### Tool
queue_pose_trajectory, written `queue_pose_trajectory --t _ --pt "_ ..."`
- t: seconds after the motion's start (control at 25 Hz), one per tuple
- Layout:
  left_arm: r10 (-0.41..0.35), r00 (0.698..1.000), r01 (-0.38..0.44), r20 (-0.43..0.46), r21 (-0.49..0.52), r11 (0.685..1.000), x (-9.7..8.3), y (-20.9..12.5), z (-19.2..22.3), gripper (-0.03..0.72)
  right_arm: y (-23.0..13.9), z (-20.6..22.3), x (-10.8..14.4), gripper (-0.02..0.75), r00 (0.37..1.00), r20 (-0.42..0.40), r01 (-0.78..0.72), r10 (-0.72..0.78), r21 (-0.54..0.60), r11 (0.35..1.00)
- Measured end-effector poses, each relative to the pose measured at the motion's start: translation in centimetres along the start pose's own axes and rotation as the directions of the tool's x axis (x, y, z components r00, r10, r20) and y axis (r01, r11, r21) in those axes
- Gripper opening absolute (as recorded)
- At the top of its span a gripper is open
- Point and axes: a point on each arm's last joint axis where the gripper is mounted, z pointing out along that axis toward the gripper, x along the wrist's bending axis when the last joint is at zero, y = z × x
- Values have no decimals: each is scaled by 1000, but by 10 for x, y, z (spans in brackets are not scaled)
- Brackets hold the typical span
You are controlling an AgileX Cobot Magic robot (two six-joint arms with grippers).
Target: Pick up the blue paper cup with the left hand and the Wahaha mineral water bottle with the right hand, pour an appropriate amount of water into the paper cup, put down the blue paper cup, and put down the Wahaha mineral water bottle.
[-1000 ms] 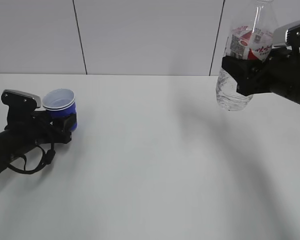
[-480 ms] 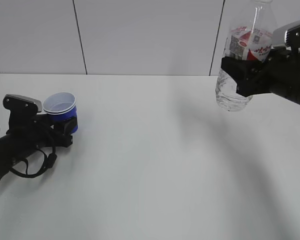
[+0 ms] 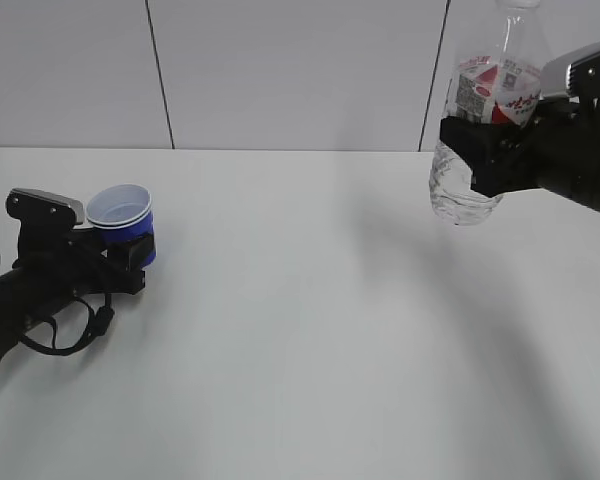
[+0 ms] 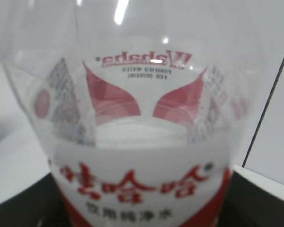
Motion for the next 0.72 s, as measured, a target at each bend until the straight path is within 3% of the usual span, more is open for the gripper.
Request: queue_pose_trajectory --t 0.2,0.52,0.72 --pt "-1 1000 1 -3 -2 1000 0 0 0 433 0 0 0 432 1000 -1 1 -1 0 1000" --pt "-1 1000 1 -3 0 1000 0 0 0 533 0 0 0 432 1000 -1 1 -1 0 1000" --pt "-1 1000 1 -4 2 1000 0 0 0 554 0 0 0 432 1000 -2 1 -1 -2 1000"
